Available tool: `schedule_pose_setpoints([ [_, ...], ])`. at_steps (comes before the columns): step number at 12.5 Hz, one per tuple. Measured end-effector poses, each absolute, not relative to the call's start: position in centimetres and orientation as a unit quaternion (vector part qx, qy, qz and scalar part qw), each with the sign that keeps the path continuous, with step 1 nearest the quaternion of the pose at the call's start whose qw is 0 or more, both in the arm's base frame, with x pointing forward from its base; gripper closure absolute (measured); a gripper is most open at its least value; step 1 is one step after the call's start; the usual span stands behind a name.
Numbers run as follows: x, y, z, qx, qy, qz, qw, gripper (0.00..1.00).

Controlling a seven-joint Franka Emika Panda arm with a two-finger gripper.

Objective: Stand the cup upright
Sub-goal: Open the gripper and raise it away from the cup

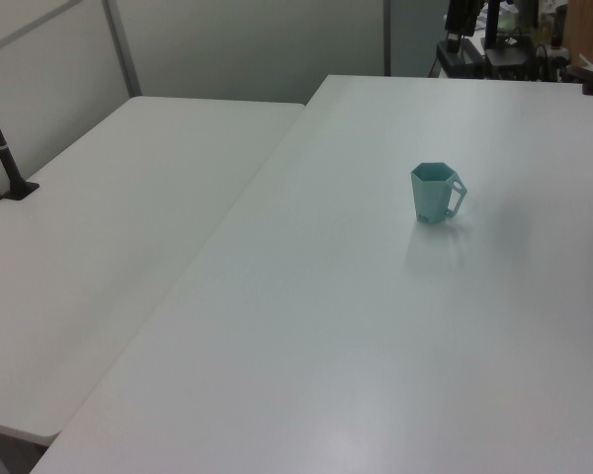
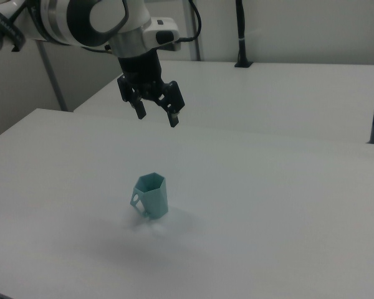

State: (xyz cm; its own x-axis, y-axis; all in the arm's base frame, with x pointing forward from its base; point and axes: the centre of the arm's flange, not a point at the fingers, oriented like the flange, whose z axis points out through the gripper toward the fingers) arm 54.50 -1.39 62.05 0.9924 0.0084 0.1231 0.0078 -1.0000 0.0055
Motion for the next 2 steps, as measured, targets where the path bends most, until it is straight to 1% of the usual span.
schedule_pose_setpoints([
  [2,54.17,-1.26,61.64,0.999,0.008,0.043,0.002,0.00],
])
